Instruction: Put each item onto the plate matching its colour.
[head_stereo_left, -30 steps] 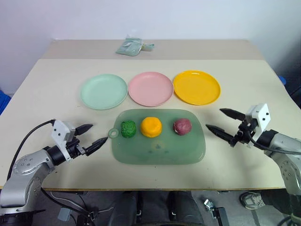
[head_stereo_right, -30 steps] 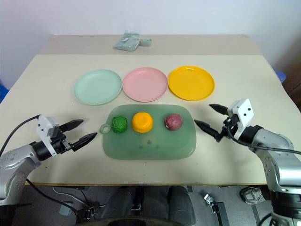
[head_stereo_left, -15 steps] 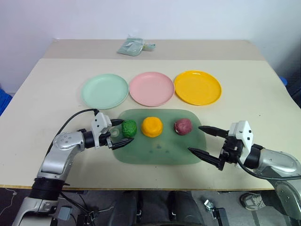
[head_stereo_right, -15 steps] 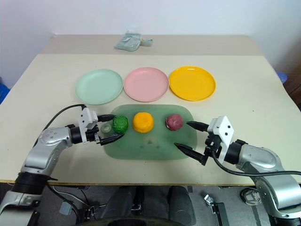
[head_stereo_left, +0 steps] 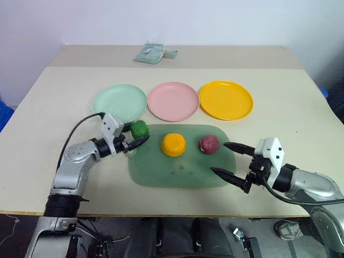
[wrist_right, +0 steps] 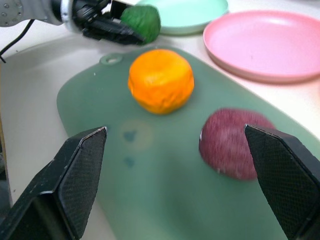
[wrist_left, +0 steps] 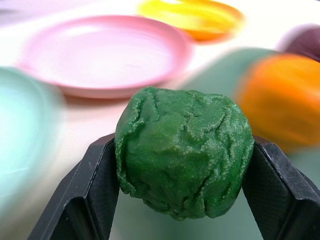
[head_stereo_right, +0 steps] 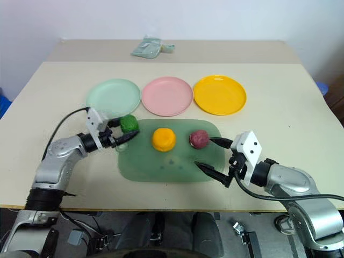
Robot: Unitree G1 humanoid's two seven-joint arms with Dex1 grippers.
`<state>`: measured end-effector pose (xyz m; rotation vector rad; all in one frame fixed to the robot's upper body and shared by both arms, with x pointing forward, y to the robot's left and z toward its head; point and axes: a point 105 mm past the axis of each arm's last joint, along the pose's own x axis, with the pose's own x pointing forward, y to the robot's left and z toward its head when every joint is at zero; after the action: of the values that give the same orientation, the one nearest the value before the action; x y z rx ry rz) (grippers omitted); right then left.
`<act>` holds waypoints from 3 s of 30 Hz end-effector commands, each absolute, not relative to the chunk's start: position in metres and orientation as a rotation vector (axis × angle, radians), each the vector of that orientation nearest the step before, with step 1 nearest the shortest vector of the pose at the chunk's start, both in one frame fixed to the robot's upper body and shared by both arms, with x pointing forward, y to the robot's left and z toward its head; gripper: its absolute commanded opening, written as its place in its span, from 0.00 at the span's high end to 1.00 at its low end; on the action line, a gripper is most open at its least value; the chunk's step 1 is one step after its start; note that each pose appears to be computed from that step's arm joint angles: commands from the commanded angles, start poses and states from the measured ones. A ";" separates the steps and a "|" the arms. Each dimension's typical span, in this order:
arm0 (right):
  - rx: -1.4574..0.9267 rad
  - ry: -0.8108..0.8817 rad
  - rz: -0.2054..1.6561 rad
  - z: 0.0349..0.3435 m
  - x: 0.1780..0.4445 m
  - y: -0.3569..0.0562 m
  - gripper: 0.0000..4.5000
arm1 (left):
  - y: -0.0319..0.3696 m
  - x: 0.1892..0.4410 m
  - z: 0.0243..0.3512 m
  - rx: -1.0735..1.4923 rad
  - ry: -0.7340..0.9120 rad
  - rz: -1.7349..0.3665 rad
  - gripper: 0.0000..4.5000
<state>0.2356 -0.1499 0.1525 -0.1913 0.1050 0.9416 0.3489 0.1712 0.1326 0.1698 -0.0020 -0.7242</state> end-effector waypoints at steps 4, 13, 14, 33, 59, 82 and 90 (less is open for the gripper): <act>-0.191 0.017 0.979 0.171 0.247 -0.133 0.00 | 0.210 0.408 0.172 0.160 -0.043 -0.242 0.25; -0.225 -0.007 0.996 0.173 0.269 -0.098 0.00 | 0.218 0.421 0.177 0.225 -0.045 -0.156 0.02; -0.229 -0.013 0.998 0.173 0.271 -0.092 0.00 | 0.221 0.417 0.180 0.237 -0.066 -0.164 0.02; -0.275 0.155 0.983 0.133 0.306 -0.046 0.13 | 0.159 0.268 0.146 0.212 0.037 -0.952 0.00; -0.197 -0.033 0.303 0.205 0.438 -0.165 0.02 | 0.115 0.244 0.139 0.152 0.007 -1.077 0.00; -0.350 0.061 0.993 0.148 0.318 -0.112 0.38 | 0.136 0.252 0.137 0.194 0.032 -1.019 0.00; -0.219 -0.037 0.645 0.179 0.407 -0.067 0.38 | 0.187 0.274 0.138 0.204 -0.013 -0.729 0.00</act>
<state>0.3904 -0.0674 0.1757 -0.2067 -0.0305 0.7531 0.2685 0.1722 0.1284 0.1732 0.0395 -0.8135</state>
